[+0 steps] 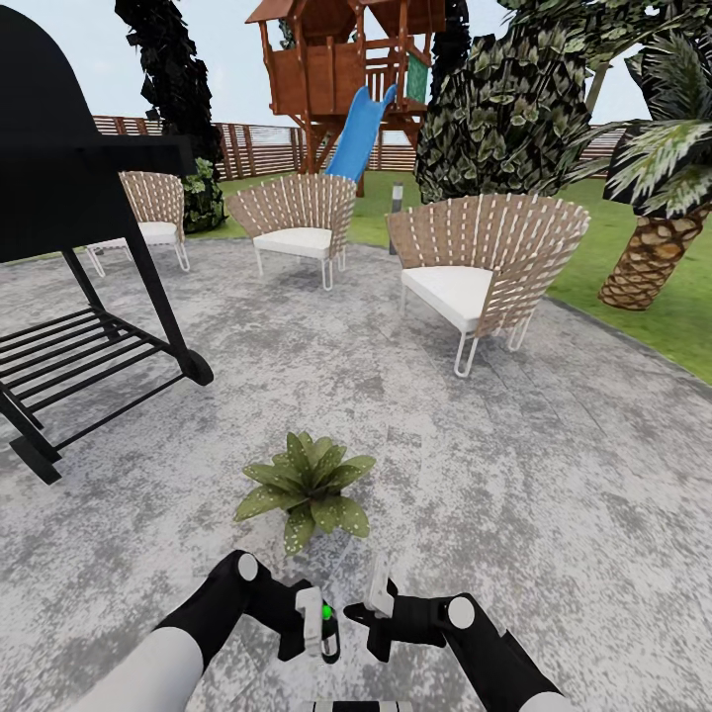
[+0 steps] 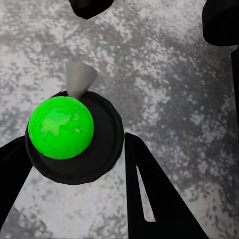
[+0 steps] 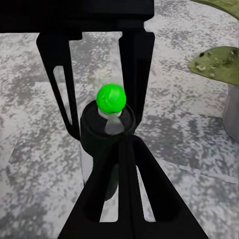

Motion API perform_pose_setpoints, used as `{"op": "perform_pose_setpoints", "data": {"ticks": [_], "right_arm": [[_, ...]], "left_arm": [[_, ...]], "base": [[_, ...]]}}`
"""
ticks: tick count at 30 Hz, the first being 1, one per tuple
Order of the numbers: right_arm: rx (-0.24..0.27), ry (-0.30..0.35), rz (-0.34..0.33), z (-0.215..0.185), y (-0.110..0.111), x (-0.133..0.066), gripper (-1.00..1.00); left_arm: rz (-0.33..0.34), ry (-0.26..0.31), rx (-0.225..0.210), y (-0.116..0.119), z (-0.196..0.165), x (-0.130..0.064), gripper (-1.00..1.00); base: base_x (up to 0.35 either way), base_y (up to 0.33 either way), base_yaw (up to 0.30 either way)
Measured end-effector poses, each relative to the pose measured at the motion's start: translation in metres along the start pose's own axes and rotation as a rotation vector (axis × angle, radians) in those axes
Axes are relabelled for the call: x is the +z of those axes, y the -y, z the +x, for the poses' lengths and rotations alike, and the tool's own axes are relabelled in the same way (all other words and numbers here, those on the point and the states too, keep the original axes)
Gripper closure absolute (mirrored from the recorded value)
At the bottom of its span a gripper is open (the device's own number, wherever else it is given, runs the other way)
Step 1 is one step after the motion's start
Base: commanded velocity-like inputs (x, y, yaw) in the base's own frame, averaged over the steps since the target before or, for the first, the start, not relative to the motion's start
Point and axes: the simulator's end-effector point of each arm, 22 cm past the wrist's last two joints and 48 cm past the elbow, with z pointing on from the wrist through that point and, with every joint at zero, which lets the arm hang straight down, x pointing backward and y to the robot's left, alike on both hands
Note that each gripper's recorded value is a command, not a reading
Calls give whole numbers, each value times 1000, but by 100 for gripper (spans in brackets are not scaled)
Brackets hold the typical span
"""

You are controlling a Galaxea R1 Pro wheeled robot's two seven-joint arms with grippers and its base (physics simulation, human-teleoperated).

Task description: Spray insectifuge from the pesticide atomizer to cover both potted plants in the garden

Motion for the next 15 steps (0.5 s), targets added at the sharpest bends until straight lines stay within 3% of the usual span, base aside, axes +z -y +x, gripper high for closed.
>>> {"op": "perform_pose_setpoints", "data": {"ticks": [15], "right_arm": [[1,-2,2,1,1,-1,100]], "left_arm": [[12,26,12,4,-19,9,100]], "base": [[0,0,0]]}}
